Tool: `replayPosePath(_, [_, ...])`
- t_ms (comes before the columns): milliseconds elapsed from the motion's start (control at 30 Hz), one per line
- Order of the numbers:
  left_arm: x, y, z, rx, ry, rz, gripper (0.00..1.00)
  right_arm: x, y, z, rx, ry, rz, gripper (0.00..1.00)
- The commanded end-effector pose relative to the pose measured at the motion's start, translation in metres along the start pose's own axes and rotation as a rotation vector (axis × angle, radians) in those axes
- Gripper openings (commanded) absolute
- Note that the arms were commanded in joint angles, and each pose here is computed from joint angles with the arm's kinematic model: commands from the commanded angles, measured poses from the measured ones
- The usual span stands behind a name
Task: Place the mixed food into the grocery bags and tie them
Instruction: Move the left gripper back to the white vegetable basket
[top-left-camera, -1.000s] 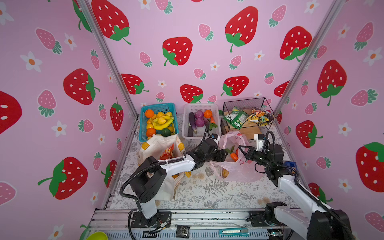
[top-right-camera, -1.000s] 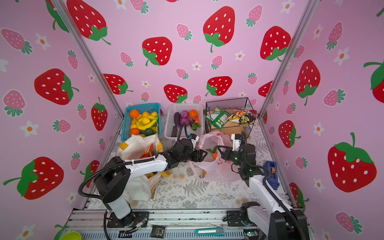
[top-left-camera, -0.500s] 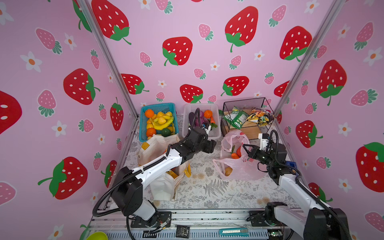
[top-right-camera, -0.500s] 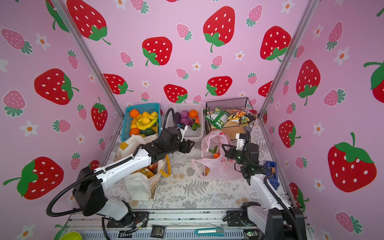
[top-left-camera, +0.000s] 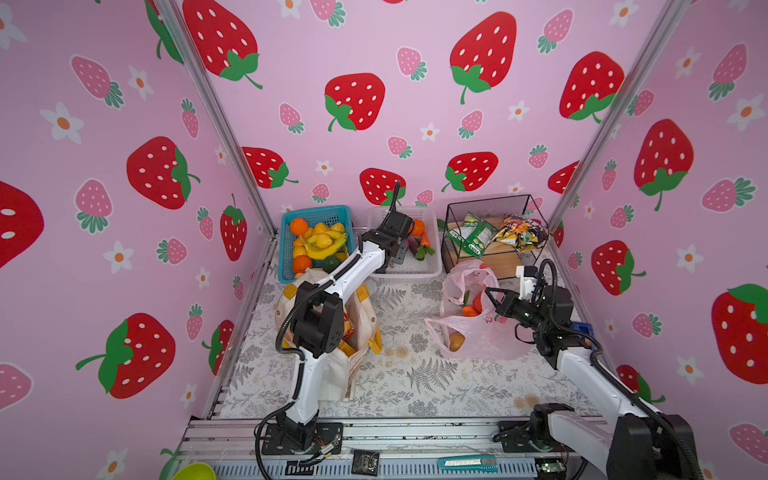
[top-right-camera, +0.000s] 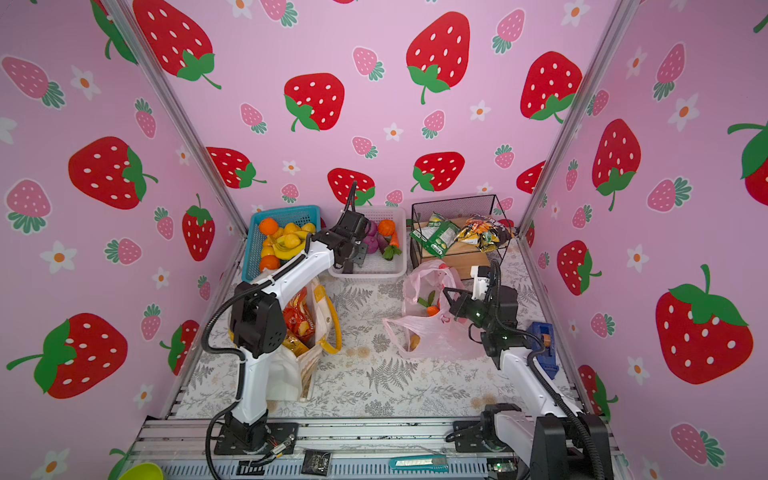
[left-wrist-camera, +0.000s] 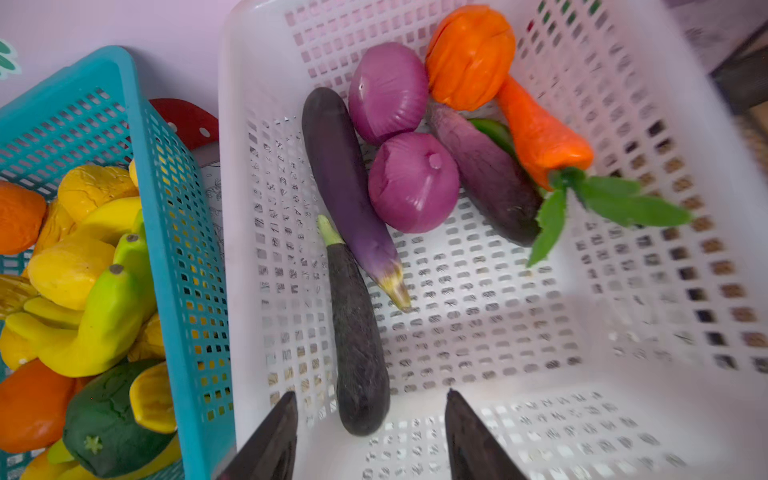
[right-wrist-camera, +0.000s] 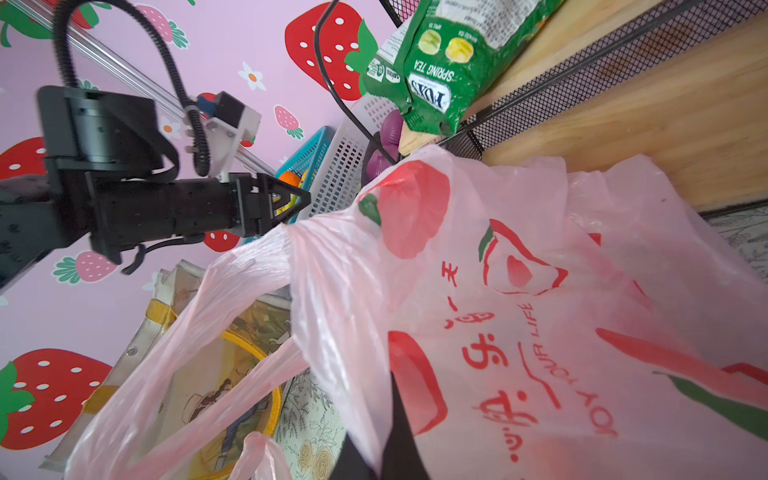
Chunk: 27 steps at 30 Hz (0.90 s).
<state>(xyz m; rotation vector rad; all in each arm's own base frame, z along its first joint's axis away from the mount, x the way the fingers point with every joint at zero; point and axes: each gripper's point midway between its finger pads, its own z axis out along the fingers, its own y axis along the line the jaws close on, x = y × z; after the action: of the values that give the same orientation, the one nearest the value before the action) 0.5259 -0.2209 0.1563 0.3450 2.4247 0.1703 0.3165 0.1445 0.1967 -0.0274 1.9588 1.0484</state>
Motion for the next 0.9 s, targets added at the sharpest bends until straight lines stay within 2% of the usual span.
replayPosePath(0, [0.011, 0.009, 0.012, -0.061, 0.103, 0.079, 0.55, -0.001, 0.001, 0.0, -0.017, -0.016, -0.022, 0.0])
replayPosePath(233, [0.027, 0.013, 0.057, -0.075, 0.192, 0.08, 0.52, -0.001, 0.001, 0.0, -0.018, -0.014, -0.027, 0.0])
replayPosePath(700, [0.062, 0.015, 0.112, -0.047, 0.29, 0.064, 0.52, 0.001, 0.0, 0.002, -0.025, -0.012, -0.014, 0.0])
replayPosePath(867, [0.065, 0.011, 0.117, -0.011, 0.302, 0.046, 0.44, 0.002, -0.002, 0.003, -0.023, -0.007, -0.007, 0.0])
